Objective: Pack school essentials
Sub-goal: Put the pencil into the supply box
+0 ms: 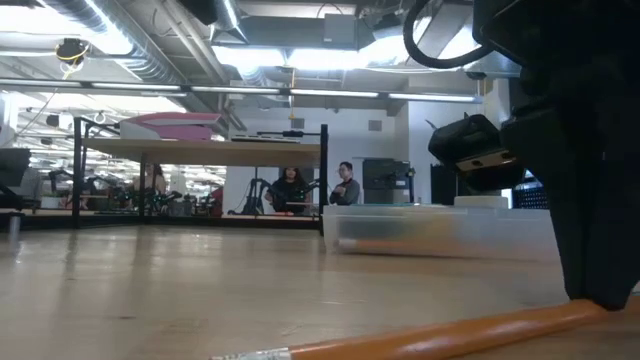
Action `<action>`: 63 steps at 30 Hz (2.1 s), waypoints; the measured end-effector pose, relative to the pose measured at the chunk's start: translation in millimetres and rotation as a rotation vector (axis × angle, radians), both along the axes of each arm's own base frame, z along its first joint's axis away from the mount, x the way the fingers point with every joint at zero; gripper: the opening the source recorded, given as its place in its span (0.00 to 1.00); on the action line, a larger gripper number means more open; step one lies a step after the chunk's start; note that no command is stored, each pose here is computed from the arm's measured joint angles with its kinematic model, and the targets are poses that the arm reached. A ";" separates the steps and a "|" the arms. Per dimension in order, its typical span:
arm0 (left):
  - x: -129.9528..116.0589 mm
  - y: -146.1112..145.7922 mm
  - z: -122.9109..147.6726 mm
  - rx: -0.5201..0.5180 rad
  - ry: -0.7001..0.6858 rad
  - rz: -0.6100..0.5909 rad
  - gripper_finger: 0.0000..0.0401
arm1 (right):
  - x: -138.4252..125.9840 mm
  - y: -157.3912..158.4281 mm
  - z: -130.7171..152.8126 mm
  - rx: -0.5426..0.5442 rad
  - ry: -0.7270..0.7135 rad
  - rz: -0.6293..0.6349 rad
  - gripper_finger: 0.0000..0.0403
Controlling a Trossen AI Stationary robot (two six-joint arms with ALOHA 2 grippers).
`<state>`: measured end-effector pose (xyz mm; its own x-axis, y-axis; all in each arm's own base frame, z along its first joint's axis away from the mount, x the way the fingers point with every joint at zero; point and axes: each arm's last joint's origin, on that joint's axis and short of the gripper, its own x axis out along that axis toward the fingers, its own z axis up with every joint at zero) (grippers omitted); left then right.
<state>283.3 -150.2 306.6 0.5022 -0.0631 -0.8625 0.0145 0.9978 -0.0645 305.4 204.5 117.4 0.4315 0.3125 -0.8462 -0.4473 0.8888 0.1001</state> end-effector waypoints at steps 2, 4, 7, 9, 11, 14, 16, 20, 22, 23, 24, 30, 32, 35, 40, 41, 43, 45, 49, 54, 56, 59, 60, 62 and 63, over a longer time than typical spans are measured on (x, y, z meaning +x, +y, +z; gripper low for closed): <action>0.0 0.0 0.0 0.000 0.000 0.001 0.97 | 0.8 0.5 1.2 0.008 -0.011 0.001 0.02; 0.0 0.0 0.0 0.000 0.000 0.001 0.97 | 1.4 0.9 1.8 0.013 -0.018 0.001 0.01; 0.0 0.1 0.0 0.000 0.000 0.001 0.97 | 2.2 1.6 1.9 0.023 -0.030 0.002 0.01; 0.0 0.0 0.0 0.000 0.000 0.001 0.97 | 2.3 1.8 1.9 0.023 -0.031 0.002 0.01; 0.0 0.0 0.0 0.000 0.000 0.001 0.97 | 2.3 1.8 1.9 0.023 -0.031 0.002 0.01; 0.1 0.2 0.0 0.003 -0.002 0.004 0.97 | 2.2 1.8 1.9 0.026 -0.029 0.005 0.01; 0.2 0.4 0.0 0.007 -0.004 0.006 0.97 | 2.3 1.7 1.8 0.026 -0.029 0.004 0.04; 0.2 0.4 0.1 0.008 -0.004 0.006 0.97 | 1.5 1.3 1.0 0.022 -0.018 0.003 0.09; 0.1 0.4 0.0 0.007 -0.004 0.006 0.97 | 0.8 1.2 -0.1 0.020 -0.010 0.001 0.12; 0.1 0.4 0.1 0.008 -0.004 0.006 0.97 | 0.8 1.2 -0.1 0.027 -0.004 -0.008 0.13; 0.1 0.4 0.0 0.007 -0.004 0.006 0.97 | 0.7 1.3 -0.1 0.037 0.003 -0.010 0.15; 0.1 0.4 0.0 0.008 -0.004 0.005 0.97 | 3.2 2.3 12.6 0.010 0.137 -0.009 0.17; 0.1 0.4 0.0 0.010 -0.004 0.003 0.97 | 3.6 1.6 19.4 -0.021 0.199 -0.015 0.17; 0.1 0.4 0.0 0.016 -0.005 -0.006 0.97 | 5.8 2.2 28.9 -0.029 0.239 -0.028 0.16; 0.1 0.4 0.0 0.019 -0.005 -0.011 0.97 | 5.6 2.4 29.9 -0.026 0.248 -0.042 0.15; 0.1 0.5 0.1 0.020 -0.006 -0.014 0.97 | 5.4 2.4 29.7 -0.026 0.250 -0.046 0.15; 0.1 0.4 0.0 0.022 -0.006 -0.016 0.97 | 5.4 2.2 29.1 -0.026 0.253 -0.064 0.15; 0.1 0.5 0.1 0.022 -0.006 -0.016 0.97 | 5.5 2.1 29.1 -0.026 0.252 -0.065 0.15; 0.1 0.5 0.1 0.022 -0.006 -0.016 0.97 | 5.8 2.0 29.2 -0.032 0.244 -0.052 0.15; 0.1 0.4 0.0 0.022 -0.006 -0.016 0.97 | 5.8 2.4 29.3 -0.029 0.244 -0.038 0.15; 0.1 0.4 0.0 0.022 -0.006 -0.016 0.97 | 5.8 2.4 29.3 -0.028 0.244 -0.039 0.15; 0.1 0.4 0.0 0.023 -0.006 -0.016 0.97 | 5.8 2.4 29.3 -0.029 0.243 -0.038 0.15; 0.1 0.4 0.0 0.023 -0.006 -0.016 0.97 | 5.9 2.3 29.3 -0.032 0.241 -0.041 0.15; 0.1 0.5 0.0 0.023 -0.006 -0.016 0.97 | 6.0 2.2 29.3 -0.034 0.241 -0.050 0.15; 0.1 0.5 0.0 0.023 -0.006 -0.016 0.97 | 6.0 2.2 29.3 -0.033 0.241 -0.050 0.15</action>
